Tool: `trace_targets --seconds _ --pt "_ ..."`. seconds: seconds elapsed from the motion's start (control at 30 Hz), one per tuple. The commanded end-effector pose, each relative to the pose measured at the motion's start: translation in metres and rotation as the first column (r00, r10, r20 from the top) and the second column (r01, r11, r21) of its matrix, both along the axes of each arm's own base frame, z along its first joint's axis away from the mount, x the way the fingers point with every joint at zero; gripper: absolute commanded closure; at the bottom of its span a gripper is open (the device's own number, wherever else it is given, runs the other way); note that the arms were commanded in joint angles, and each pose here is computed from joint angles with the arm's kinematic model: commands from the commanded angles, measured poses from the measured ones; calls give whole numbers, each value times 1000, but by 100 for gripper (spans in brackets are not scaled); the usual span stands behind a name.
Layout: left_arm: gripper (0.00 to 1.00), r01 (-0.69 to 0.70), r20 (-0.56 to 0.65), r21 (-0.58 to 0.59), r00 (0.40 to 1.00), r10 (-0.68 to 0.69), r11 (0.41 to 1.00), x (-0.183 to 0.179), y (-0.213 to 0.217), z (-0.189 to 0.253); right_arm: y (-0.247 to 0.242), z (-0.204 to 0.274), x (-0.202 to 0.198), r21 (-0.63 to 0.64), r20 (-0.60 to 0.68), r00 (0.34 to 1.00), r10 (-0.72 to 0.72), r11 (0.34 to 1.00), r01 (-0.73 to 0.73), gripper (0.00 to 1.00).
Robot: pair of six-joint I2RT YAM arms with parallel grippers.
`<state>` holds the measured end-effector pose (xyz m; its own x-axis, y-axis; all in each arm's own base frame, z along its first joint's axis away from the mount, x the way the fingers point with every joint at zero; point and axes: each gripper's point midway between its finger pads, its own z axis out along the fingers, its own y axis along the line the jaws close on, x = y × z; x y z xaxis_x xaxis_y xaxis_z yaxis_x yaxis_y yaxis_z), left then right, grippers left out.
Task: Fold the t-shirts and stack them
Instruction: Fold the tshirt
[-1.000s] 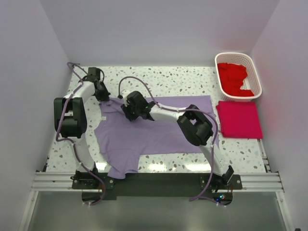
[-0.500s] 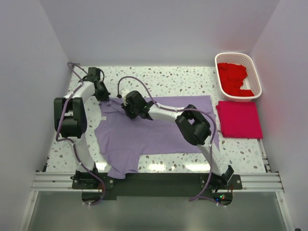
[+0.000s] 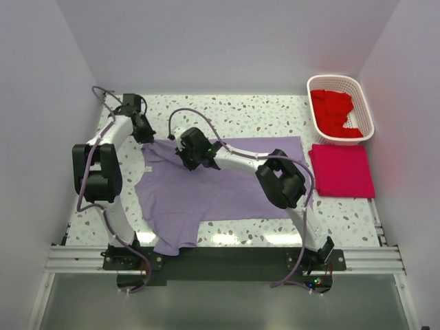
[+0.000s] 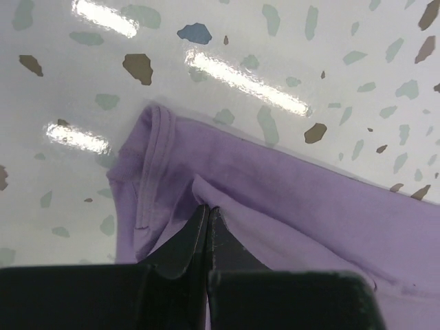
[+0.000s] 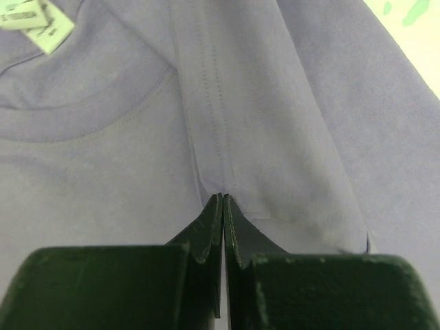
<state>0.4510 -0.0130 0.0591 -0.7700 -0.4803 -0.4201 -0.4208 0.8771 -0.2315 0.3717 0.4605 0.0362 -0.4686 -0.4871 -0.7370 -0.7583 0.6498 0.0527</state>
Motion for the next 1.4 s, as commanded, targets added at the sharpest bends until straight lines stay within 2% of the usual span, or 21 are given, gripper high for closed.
trace_targets --seconds 0.0,0.2,0.43,0.73,0.87,0.9,1.07,1.13,1.2,1.33,1.37 --pt "100 -5 108 39 994 1 999 -5 5 57 -2 70 -14 57 32 998 56 997 -57 100" --pt "100 5 104 -16 995 -4 1000 -54 -5 59 -22 74 -40 35 -18 996 87 996 -87 100" --pt "100 11 -1 -67 1000 -11 998 -123 -15 20 -37 55 -61 -21 -77 983 166 985 -168 100" --pt "100 -37 -58 -44 998 34 998 -168 -9 -10 -47 33 -78 -65 -148 964 221 970 -233 100" --pt "98 -42 -73 -30 997 40 999 -174 -7 -17 -51 18 -83 -89 -177 958 226 966 -244 99" --pt "93 -44 -77 -26 996 42 999 -175 -6 -19 -51 15 -84 -90 -188 955 228 965 -248 96" --pt "73 -71 -36 19 997 72 997 -168 3 -5 -58 17 -82 -116 -193 962 196 968 -220 64" --pt "60 -94 20 51 996 93 994 -154 11 14 -64 36 -72 -118 -143 977 156 978 -173 54" --pt "55 -113 70 77 992 107 991 -142 17 31 -82 57 -51 -129 -86 993 77 988 -87 51" --pt "54 -144 180 101 976 125 984 -96 26 67 -140 80 3 -113 -24 989 -145 983 142 49" --pt "54 -144 176 102 976 125 984 -84 26 61 -157 79 13 -111 -28 976 -214 971 210 49"
